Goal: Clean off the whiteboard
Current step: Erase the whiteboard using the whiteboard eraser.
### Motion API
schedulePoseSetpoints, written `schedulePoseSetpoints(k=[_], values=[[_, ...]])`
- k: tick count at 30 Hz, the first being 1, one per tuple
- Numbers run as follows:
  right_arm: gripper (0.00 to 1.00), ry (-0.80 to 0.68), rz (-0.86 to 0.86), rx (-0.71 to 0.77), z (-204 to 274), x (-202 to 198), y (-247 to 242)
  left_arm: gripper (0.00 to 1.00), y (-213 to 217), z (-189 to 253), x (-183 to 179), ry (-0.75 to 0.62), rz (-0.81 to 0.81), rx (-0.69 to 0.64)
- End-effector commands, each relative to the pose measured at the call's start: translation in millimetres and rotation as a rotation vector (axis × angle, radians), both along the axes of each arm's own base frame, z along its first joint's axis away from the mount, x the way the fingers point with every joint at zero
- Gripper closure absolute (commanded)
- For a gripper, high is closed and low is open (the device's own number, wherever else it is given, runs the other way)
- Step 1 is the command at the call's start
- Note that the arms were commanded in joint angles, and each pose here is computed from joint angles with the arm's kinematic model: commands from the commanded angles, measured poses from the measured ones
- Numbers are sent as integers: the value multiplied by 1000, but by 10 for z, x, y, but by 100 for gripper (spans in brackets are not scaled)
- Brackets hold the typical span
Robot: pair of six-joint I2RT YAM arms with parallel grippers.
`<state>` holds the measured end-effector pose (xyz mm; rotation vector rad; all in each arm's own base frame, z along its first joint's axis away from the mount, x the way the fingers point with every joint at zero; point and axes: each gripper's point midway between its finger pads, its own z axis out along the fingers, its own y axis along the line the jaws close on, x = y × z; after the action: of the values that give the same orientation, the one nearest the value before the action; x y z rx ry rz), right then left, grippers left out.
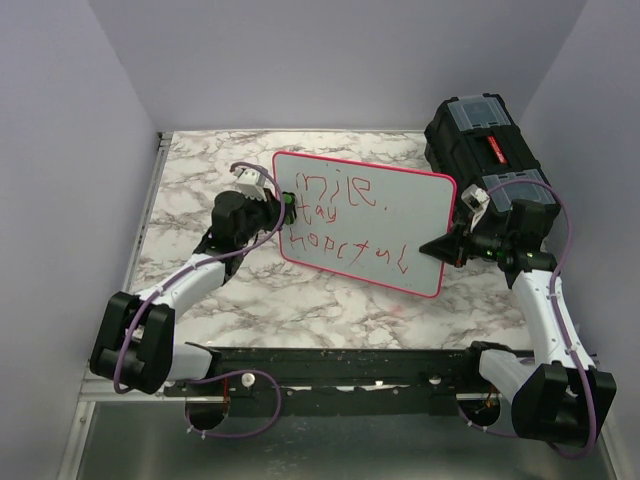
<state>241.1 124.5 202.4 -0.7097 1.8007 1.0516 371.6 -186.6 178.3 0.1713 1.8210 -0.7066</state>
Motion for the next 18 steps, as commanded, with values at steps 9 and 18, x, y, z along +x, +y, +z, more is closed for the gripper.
schedulePoseSetpoints(k=[9,18], values=[[100,-132,16,-51,63,81,-22,100,24,607,308,-78,75,4],[99,-135,16,-53,69,82,-23,100,-240,674,309,-89,9,29]])
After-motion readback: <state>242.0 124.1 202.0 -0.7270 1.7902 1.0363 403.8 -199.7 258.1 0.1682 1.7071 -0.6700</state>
